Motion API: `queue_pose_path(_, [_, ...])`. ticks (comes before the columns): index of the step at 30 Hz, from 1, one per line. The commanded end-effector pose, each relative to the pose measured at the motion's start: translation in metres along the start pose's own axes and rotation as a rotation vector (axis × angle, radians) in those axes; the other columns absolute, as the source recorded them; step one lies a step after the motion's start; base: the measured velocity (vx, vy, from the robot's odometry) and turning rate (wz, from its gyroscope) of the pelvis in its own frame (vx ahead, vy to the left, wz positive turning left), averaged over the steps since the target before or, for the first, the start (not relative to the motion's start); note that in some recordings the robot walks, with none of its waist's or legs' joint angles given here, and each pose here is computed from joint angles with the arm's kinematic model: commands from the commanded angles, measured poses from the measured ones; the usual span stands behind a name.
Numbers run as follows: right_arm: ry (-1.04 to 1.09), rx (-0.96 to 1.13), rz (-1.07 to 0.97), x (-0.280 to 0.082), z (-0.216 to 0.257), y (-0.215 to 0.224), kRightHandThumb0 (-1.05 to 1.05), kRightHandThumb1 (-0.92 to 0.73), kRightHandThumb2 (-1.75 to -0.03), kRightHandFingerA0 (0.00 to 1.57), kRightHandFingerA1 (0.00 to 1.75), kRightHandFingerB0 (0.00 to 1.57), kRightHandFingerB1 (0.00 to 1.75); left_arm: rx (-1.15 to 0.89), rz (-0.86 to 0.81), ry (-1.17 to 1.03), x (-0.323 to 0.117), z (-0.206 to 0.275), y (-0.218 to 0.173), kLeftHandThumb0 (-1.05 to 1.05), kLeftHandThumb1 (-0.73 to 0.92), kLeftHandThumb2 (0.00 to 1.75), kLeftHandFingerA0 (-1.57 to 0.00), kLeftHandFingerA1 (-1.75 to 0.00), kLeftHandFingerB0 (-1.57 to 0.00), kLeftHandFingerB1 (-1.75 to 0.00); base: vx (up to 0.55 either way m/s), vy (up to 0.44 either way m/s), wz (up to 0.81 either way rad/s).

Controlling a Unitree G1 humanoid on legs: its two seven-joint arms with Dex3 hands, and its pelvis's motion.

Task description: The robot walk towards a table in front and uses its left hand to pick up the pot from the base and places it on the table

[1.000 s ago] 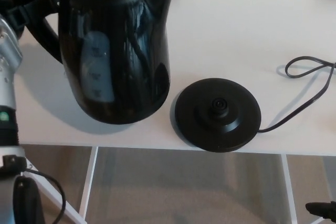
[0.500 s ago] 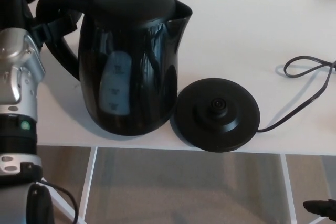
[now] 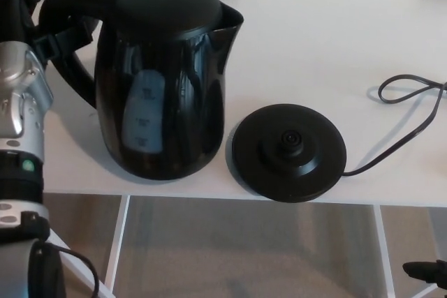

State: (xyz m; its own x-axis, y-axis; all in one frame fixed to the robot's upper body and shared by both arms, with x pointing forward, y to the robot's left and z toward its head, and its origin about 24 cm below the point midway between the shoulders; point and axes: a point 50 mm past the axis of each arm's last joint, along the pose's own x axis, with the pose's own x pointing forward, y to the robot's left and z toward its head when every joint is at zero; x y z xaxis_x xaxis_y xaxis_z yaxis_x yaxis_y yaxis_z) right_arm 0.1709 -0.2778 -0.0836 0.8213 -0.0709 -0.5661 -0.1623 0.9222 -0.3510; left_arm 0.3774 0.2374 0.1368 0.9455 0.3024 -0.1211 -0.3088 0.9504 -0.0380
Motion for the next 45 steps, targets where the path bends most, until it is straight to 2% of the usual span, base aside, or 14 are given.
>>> queue_pose_path(1, [0.009, -0.007, -0.008, -0.001, 0.000, -0.004, -0.33, -0.61, -0.58, 0.63, 0.50, 0.52, 0.44, -0.012, 0.001, -0.115, 0.003, 0.026, 0.005, -0.18, 0.78, 0.72, -0.82, -1.75, -0.61, -1.32, 0.00, 0.000, 0.00])
queue_pose_path(6, [0.001, -0.011, -0.006, 0.000, 0.002, -0.005, -0.33, -0.61, -0.58, 0.63, 0.50, 0.52, 0.44, -0.005, 0.006, -0.127, 0.005, 0.029, 0.008, -0.18, 0.78, 0.72, -0.82, -1.75, -0.61, -1.32, 0.00, 0.000, 0.00])
queue_pose_path(7, [0.004, -0.022, -0.005, 0.000, 0.002, -0.004, -0.33, -0.61, -0.58, 0.63, 0.49, 0.52, 0.43, 0.014, 0.007, -0.134, 0.004, 0.029, 0.008, -0.19, 0.83, 0.64, -0.96, -1.42, -0.74, -0.88, 0.00, 0.000, 0.00])
queue_pose_path(8, [0.008, -0.037, -0.005, -0.001, 0.001, -0.004, -0.33, -0.61, -0.58, 0.63, 0.49, 0.52, 0.43, 0.038, 0.008, -0.143, 0.004, 0.028, 0.009, -0.19, 0.83, 0.64, -0.96, -1.42, -0.74, -0.88, 0.00, 0.000, 0.00])
queue_pose_path(9, [0.008, -0.041, -0.003, 0.000, 0.001, -0.004, -0.31, -0.62, -0.58, 0.63, 0.49, 0.51, 0.43, 0.071, -0.020, -0.140, 0.004, 0.024, 0.007, -0.26, 0.70, 0.61, -0.79, -0.51, -0.41, -0.35, 0.00, 0.000, 0.00])
queue_pose_path(11, [0.008, -0.042, -0.002, 0.000, 0.001, -0.004, -0.31, -0.62, -0.58, 0.63, 0.49, 0.51, 0.43, 0.083, -0.033, -0.138, 0.004, 0.023, 0.007, -0.26, 0.70, 0.61, -0.79, -0.51, -0.41, -0.35, 0.00, 0.000, 0.00])
queue_pose_path(12, [0.004, -0.044, -0.002, 0.000, 0.002, -0.004, -0.34, -0.61, -0.58, 0.64, 0.50, 0.51, 0.43, 0.130, -0.103, -0.136, 0.003, 0.021, 0.006, -0.62, 0.41, 0.71, 0.00, 0.00, 0.00, -0.05, 0.00, 0.000, 0.00])
queue_pose_path(13, [-0.001, -0.045, -0.001, 0.000, 0.002, -0.004, -0.34, -0.61, -0.58, 0.64, 0.50, 0.51, 0.43, 0.188, -0.190, -0.127, 0.003, 0.018, 0.005, -0.62, 0.41, 0.71, 0.00, 0.00, 0.00, -0.05, 0.00, 0.000, 0.00])
queue_pose_path(15, [-0.004, -0.029, -0.005, 0.001, 0.003, -0.004, -0.34, -0.61, -0.58, 0.64, 0.50, 0.51, 0.44, 0.304, -0.221, -0.143, 0.002, 0.018, 0.005, -0.68, 0.43, 0.75, 0.00, 0.00, 0.00, -0.02, 0.00, 0.000, 0.00])
queue_pose_path(19, [-0.004, -0.029, -0.005, 0.001, 0.003, -0.004, -0.34, -0.61, -0.58, 0.64, 0.50, 0.51, 0.44, 0.309, -0.228, -0.144, 0.003, 0.018, 0.005, -0.68, 0.43, 0.75, 0.00, 0.00, 0.00, -0.02, 0.00, 0.000, 0.00])
queue_pose_path(20, [-0.004, -0.032, -0.008, 0.002, 0.004, -0.005, -0.32, -0.61, -0.58, 0.65, 0.49, 0.52, 0.43, 0.346, -0.247, -0.138, 0.002, 0.018, 0.003, -0.71, 0.47, 0.56, 0.00, 0.00, 0.00, -0.02, 0.00, 0.000, 0.00])
queue_pose_path(21, [-0.004, -0.040, -0.006, 0.002, 0.005, -0.005, -0.31, -0.62, -0.58, 0.65, 0.49, 0.52, 0.43, 0.368, -0.259, -0.131, 0.002, 0.017, 0.001, -0.70, 0.43, 0.77, 0.00, 0.00, 0.00, -0.03, 0.00, 0.000, 0.00])
queue_pose_path(34, [-0.026, -0.074, 0.005, 0.003, 0.011, -0.007, -0.32, -0.62, -0.58, 0.64, 0.49, 0.52, 0.43, 0.401, -0.314, -0.126, 0.000, 0.010, 0.003, -0.69, 0.43, 0.75, 0.00, 0.00, 0.00, 0.00, 0.00, 0.000, 0.00])
queue_pose_path(45, [-0.025, -0.073, 0.013, 0.002, 0.013, -0.006, -0.30, -0.61, -0.58, 0.63, 0.49, 0.52, 0.43, 0.483, -0.323, -0.056, -0.001, 0.000, 0.024, -0.66, 0.41, 0.75, 0.00, -0.01, 0.00, -0.01, 0.00, 0.000, 0.00])
